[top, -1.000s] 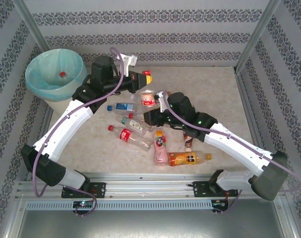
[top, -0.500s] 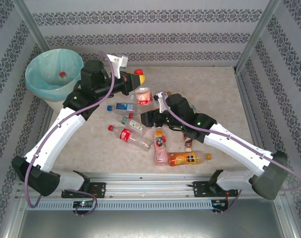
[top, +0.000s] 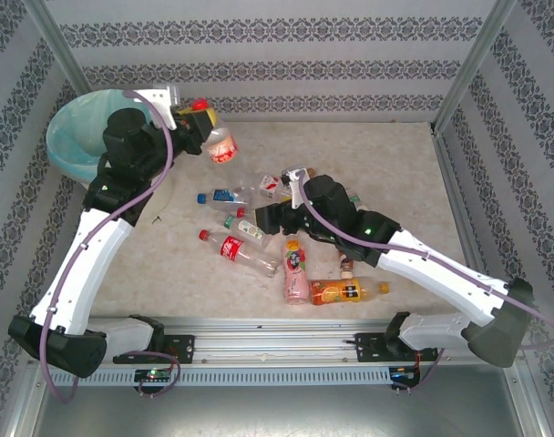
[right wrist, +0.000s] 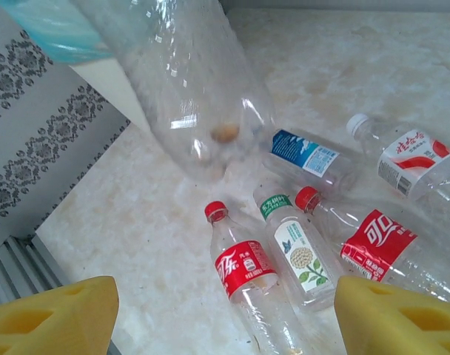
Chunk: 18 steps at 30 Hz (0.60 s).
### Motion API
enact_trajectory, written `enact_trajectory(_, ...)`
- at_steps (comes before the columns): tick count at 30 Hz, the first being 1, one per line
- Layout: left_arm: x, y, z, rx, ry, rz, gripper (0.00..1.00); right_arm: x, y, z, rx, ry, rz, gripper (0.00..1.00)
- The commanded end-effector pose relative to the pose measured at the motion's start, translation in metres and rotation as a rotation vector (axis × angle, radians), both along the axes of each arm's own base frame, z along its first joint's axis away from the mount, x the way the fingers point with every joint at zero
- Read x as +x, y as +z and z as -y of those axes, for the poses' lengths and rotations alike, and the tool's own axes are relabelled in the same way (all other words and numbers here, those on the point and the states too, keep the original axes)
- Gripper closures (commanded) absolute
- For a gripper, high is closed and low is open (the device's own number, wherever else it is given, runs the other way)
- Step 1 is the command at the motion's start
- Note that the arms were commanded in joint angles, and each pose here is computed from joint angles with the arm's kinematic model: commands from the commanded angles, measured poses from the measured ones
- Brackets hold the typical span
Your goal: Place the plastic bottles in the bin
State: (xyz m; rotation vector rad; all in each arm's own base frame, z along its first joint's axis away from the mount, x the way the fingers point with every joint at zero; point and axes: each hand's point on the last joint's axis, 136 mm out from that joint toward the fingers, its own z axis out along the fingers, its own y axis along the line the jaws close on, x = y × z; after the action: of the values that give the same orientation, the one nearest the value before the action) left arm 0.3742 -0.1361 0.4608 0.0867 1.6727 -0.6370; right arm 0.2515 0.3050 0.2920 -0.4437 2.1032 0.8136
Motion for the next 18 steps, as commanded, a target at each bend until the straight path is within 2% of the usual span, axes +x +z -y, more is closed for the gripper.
enact_trajectory(1, -0.007, 0.05, -0.034, 0.039, 0.138, 0.157, 1.0, 0.002, 0.013, 0.02, 0.001, -0.074, 0.074, 0.26)
enact_trajectory(9, 0.005, 0.065, -0.088, 0.117, 0.374, 0.216, 1.0, 0.0, 0.017, 0.029, -0.039, -0.066, 0.127, 0.29)
enact_trajectory(18, 0.014, 0.076, -0.128, 0.158, 0.507, 0.236, 1.0, -0.003, 0.007, 0.032, -0.069, -0.051, 0.131, 0.3)
